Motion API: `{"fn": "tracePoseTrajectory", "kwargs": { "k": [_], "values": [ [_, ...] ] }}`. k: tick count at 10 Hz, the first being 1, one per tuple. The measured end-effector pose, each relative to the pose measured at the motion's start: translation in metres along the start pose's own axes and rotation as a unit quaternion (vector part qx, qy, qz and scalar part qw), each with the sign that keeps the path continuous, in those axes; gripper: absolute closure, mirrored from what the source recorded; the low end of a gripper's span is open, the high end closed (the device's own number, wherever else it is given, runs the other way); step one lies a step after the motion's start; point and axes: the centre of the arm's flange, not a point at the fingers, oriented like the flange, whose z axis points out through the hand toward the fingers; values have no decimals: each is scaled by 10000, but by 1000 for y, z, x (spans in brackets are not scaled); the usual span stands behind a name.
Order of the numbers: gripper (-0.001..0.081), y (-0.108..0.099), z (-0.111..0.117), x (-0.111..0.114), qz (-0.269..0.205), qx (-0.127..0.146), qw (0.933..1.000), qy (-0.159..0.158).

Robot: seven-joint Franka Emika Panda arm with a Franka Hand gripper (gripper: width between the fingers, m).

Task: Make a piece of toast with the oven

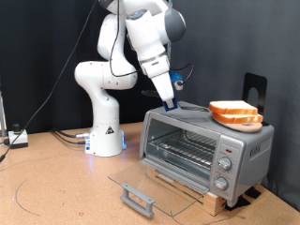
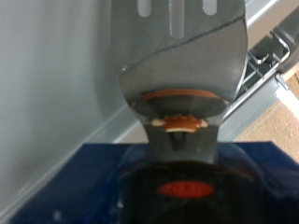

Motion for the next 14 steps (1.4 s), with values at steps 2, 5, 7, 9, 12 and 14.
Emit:
{"fn": "tracePoseTrajectory", "kwargs": {
  "k": [2, 5, 7, 9, 12, 14],
  "values": [
    [410, -4, 0, 3, -46, -1, 10000, 10],
    [410, -5, -2, 5, -54, 2, 10000, 38],
    [410, -5, -5, 7, -55, 39, 10000, 53],
    [410, -5, -5, 6, -51, 66, 10000, 20],
    [410, -5, 0, 3, -81, 40, 9999, -125],
    [410, -4, 5, -2, -52, 6, 9997, -234]
  ]
}}
